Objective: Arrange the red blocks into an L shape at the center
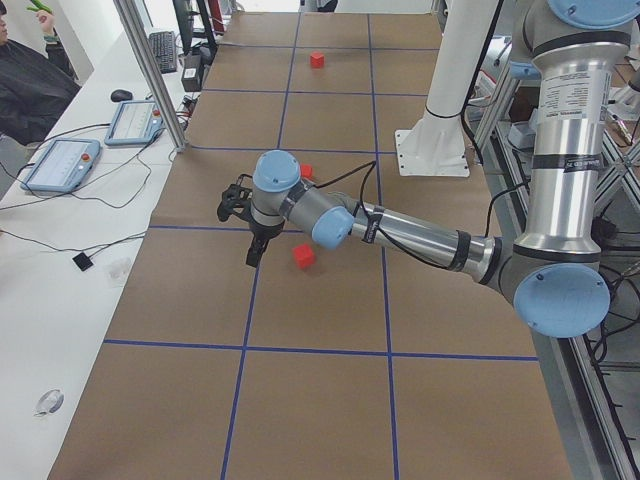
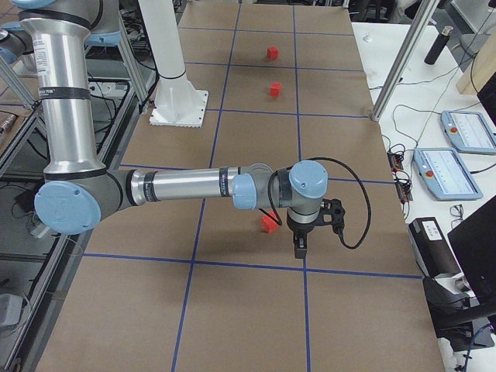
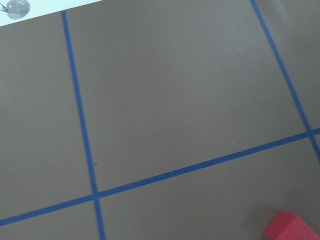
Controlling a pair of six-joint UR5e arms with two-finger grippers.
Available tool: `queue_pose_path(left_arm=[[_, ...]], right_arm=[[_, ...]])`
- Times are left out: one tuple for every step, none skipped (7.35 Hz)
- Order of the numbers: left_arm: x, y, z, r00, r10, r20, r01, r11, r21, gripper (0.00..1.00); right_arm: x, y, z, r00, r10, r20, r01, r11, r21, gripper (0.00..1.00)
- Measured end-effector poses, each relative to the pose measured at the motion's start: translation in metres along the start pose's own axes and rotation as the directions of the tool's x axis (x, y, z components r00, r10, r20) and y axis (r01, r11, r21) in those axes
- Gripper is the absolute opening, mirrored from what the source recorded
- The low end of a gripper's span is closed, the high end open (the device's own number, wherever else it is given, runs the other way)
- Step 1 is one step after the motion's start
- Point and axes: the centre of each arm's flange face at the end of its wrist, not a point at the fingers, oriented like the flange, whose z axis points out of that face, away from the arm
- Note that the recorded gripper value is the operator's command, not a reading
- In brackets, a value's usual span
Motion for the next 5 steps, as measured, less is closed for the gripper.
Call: queue_pose_path(left_arm=[[0.047,-0.009,0.016,0.999,-0.042,-0.034,0.042,0.999,-0.017,1.0],[0.102,-0.02,0.035,0.993,-0.095,-0.072,0.092,0.995,-0.044,1.0],[0.157,-0.029,0.054,0.985,-0.145,-0.098,0.138,0.988,-0.073,1.0],[0.216,-0.036,0.073,0.973,-0.207,-0.098,0.198,0.975,-0.098,1.0],[0.285,-0.042,0.092,0.965,-0.256,-0.063,0.248,0.961,-0.12,1.0]], right_arm=[[-0.004,0.0,0.002,1.0,0.015,0.004,-0.015,1.0,-0.004,0.99],[-0.008,-0.001,0.003,1.0,0.022,0.008,-0.022,1.0,-0.005,0.99],[-0.011,-0.001,0.003,1.0,0.026,0.013,-0.026,1.0,-0.006,0.99],[-0.015,-0.001,0.005,0.999,0.035,0.018,-0.034,0.999,-0.01,0.99],[-0.021,-0.002,0.008,0.999,0.046,0.023,-0.045,0.999,-0.018,0.99]])
